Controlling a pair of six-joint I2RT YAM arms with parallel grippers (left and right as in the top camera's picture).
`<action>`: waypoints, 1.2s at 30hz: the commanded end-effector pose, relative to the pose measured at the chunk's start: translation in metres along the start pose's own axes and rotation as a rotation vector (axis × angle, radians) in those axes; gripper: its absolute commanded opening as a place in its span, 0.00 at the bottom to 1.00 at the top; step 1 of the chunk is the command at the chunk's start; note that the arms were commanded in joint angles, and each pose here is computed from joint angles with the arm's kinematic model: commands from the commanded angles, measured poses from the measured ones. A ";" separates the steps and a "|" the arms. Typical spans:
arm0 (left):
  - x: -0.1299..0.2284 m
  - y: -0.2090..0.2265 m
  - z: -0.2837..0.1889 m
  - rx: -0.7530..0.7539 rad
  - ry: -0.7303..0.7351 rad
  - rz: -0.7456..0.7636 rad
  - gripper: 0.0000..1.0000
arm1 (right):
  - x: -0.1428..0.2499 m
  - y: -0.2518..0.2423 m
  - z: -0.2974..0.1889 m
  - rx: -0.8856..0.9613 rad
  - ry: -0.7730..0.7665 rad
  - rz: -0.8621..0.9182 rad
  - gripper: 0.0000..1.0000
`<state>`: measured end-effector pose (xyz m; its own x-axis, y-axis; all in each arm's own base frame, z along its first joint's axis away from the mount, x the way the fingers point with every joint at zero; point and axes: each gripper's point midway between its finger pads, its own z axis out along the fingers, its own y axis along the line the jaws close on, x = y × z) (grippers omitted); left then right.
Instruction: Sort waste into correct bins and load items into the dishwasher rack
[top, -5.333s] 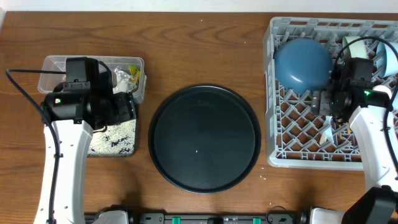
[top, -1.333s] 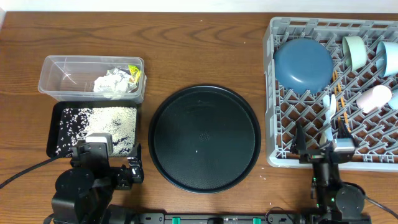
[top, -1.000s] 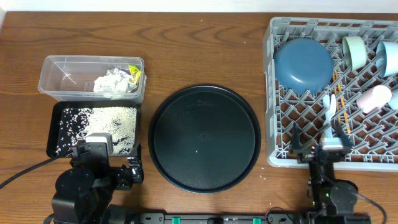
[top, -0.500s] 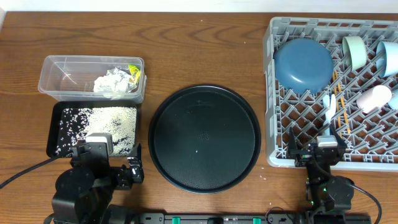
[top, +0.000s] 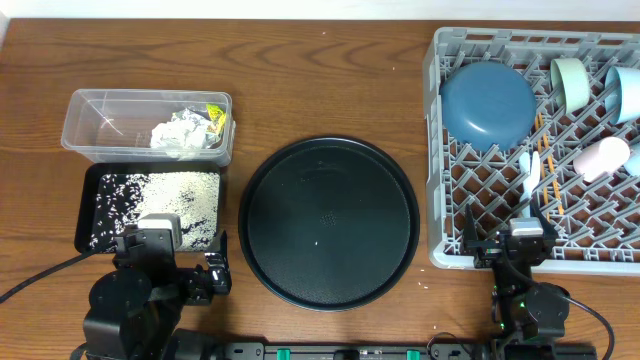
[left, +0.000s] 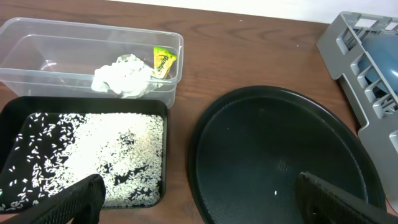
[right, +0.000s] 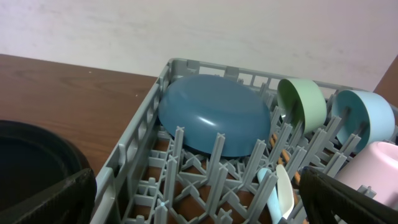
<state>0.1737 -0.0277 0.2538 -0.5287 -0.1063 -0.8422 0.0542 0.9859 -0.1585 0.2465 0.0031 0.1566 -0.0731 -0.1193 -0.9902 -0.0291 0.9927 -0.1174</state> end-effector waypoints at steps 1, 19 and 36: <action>0.000 0.002 0.001 -0.013 0.000 -0.015 0.98 | 0.000 0.002 0.000 -0.003 -0.003 0.013 0.99; 0.000 0.002 0.001 -0.013 0.000 -0.015 0.98 | 0.000 0.002 0.000 -0.003 -0.002 0.013 0.99; 0.030 0.030 0.032 -0.106 -0.071 -0.043 0.98 | 0.000 0.002 0.000 -0.003 -0.003 0.013 0.99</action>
<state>0.1800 -0.0143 0.2278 -0.4859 -0.1444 -0.8620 -0.0149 0.9875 -0.1570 0.2465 0.0031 0.1567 -0.0727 -0.1193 -0.9902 -0.0291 0.9927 -0.1174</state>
